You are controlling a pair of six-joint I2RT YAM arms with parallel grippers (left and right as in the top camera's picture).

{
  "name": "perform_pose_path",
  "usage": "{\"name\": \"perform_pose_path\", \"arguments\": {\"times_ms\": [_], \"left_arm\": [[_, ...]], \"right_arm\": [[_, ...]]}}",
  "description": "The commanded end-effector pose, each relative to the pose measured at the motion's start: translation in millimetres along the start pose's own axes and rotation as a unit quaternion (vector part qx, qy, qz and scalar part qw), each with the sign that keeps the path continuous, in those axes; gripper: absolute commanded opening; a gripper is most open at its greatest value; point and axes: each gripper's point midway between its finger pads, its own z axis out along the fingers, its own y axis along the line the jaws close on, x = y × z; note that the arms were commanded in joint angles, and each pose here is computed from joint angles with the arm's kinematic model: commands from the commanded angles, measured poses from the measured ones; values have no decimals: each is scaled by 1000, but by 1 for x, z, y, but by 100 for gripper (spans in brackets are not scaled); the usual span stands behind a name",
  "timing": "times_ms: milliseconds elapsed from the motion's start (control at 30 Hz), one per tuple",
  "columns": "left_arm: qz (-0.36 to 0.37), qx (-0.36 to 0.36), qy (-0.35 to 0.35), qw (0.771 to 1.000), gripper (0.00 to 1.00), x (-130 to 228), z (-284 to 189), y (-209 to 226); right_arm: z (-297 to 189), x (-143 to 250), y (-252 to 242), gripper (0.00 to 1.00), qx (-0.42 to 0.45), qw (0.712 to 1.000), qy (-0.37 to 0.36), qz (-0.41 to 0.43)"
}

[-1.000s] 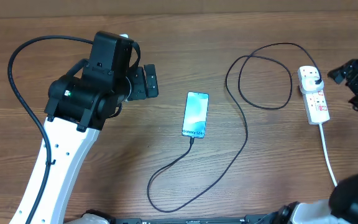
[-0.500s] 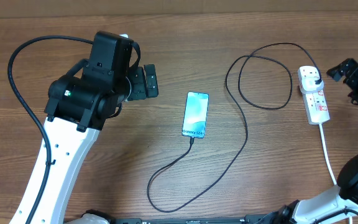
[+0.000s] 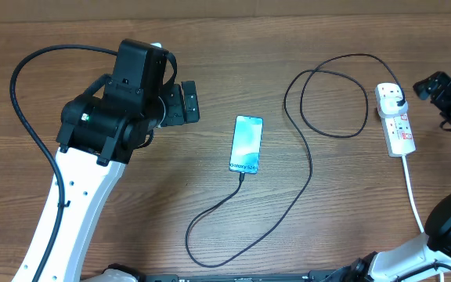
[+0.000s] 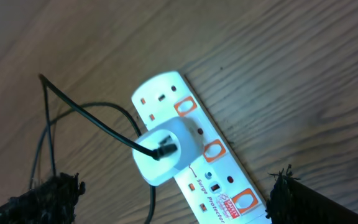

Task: Plug charger to phone and switch on socket
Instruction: 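Move the right gripper to the white power strip beside the charger, then position the right gripper over the orange switch next to the charger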

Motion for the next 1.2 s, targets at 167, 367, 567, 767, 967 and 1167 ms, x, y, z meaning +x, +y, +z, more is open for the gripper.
{"name": "perform_pose_path", "arguments": {"times_ms": [167, 367, 567, 767, 967, 1167], "left_arm": [[1, -7, -9, 1000, 100, -7, -2, 3], [1, -7, -9, 1000, 100, -7, -2, 3], [1, -7, -9, 1000, 100, -7, -2, 3], [1, -7, -9, 1000, 100, -7, -2, 3], [1, -7, -9, 1000, 100, -7, -2, 3], [1, -7, -9, 1000, 100, -7, -2, 3]], "right_arm": [[13, 14, 8, 100, -43, 999, 4, -32], [18, 14, 6, 100, -43, 998, 6, -35], [26, 17, 9, 98, -62, 997, 6, -36], [29, 14, 12, 98, -76, 996, -7, -43], [31, 16, 13, 98, -77, 996, -5, -44], [33, 17, 17, 98, -79, 996, -4, -50]]}}
